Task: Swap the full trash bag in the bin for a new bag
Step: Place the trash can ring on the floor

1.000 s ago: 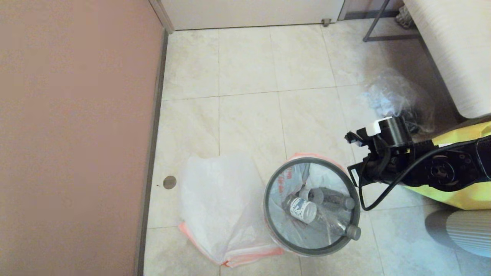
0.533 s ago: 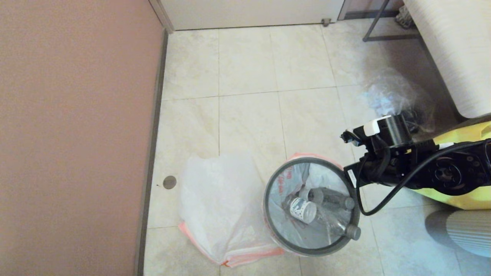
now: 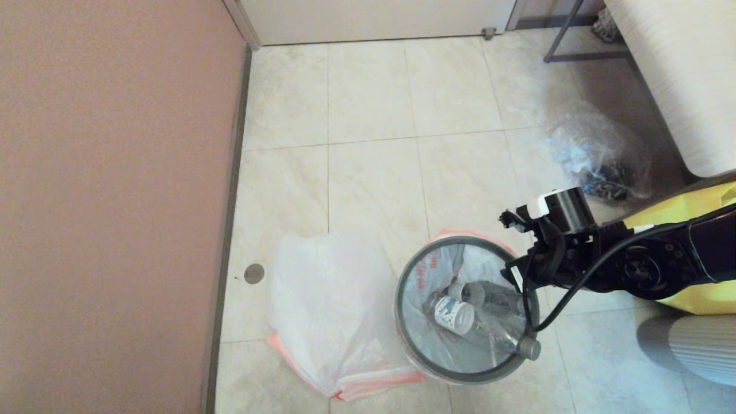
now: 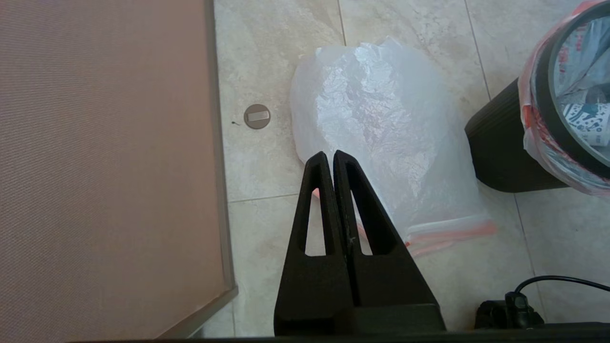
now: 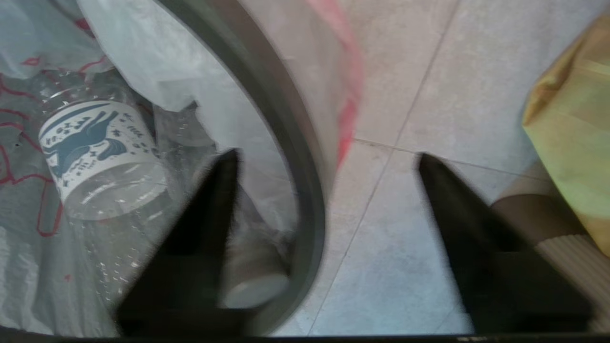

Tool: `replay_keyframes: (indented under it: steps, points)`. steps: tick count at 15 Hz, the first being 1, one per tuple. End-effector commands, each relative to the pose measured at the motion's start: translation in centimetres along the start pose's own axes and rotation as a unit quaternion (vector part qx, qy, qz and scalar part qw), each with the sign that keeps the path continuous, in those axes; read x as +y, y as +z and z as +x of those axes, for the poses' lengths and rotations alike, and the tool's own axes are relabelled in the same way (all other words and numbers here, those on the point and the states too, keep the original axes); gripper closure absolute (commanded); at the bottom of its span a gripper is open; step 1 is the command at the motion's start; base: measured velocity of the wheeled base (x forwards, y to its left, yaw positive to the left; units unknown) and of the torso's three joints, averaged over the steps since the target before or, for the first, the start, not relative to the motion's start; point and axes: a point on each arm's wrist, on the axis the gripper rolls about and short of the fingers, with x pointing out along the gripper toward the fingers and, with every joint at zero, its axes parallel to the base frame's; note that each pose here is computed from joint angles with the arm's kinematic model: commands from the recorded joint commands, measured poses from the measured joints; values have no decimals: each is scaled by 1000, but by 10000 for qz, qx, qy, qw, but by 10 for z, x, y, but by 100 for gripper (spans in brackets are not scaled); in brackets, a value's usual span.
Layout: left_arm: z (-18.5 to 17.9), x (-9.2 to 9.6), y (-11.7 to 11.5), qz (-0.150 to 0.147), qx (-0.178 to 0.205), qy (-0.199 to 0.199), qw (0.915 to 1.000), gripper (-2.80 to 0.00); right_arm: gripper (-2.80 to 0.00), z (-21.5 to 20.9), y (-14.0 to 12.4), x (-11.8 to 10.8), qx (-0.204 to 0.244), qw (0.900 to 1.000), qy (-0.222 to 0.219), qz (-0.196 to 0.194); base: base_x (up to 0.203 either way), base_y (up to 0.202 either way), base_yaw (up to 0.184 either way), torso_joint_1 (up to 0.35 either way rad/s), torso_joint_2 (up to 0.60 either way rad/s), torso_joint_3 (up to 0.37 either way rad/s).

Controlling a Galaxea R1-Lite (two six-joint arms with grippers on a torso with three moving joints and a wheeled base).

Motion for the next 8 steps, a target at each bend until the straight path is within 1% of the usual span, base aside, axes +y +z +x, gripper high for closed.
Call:
replay_keyframes:
  steps: [1, 5, 8]
  points:
    - [1, 0, -2, 2, 43, -1, 10000, 0, 0, 6, -1, 2, 45, 10000, -9, -20, 0, 0, 0, 0, 0, 0]
    - [1, 0, -2, 2, 43, -1, 10000, 0, 0, 2, 3, 1, -117, 9999, -104, 23, 0, 0, 0, 0, 0, 0]
    - [1, 0, -2, 2, 43, -1, 10000, 0, 0, -12, 6, -1, -215, 9997, -145, 27, 0, 0, 0, 0, 0, 0]
